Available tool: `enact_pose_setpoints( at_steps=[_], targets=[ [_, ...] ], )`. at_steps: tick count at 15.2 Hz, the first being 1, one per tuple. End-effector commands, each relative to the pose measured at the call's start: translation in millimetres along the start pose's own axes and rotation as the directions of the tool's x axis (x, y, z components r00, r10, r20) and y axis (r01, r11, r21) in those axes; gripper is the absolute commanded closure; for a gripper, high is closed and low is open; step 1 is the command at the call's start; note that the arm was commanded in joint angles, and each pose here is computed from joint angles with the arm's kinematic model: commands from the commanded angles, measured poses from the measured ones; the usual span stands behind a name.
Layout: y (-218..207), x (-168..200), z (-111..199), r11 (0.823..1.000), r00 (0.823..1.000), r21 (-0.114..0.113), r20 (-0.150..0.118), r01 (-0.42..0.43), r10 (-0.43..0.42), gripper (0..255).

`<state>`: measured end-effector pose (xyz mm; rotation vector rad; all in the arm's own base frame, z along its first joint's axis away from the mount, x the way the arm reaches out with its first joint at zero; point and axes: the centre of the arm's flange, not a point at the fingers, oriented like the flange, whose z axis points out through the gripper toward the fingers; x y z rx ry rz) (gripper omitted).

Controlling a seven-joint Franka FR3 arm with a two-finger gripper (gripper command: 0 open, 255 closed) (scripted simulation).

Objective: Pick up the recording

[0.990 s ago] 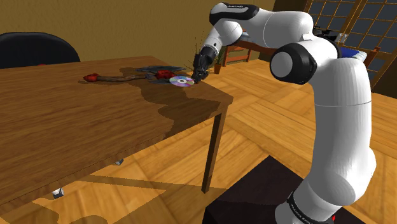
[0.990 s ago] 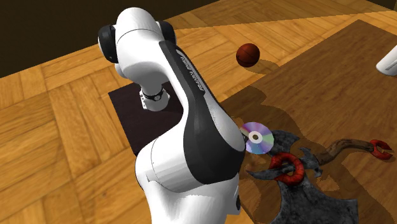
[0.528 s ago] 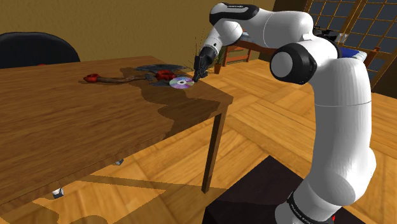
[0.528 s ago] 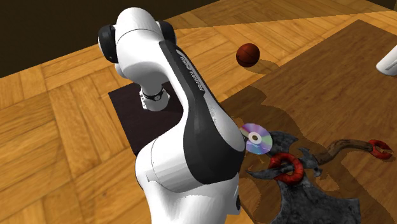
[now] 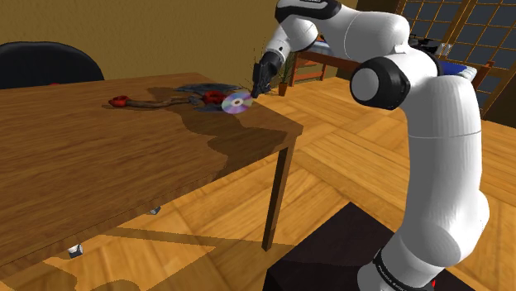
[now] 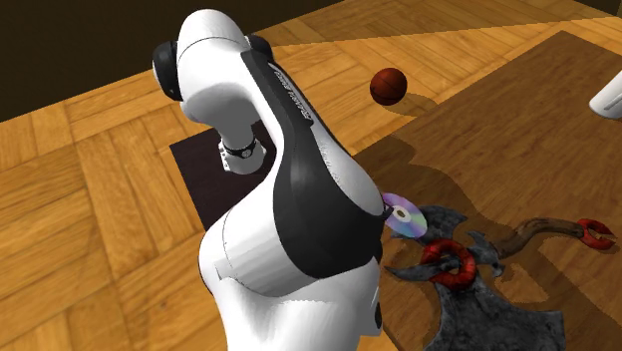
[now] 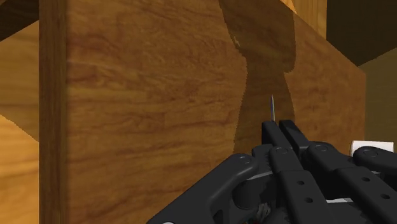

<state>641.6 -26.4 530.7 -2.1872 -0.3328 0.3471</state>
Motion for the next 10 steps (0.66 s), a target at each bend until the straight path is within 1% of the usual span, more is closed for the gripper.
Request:
enact_pose_setpoints(
  at_steps=[1,8,10],
  targets=[
    [-8.7,-1.8,-6.1,1.0,1.0,0.0,0.0,0.0,0.0,255],
    [-38.4,-6.6,-27.6,1.0,1.0,0.0,0.0,0.0,0.0,255],
    [-39.0,-6.7,-28.0,1.0,1.0,0.0,0.0,0.0,0.0,255]
  ],
)
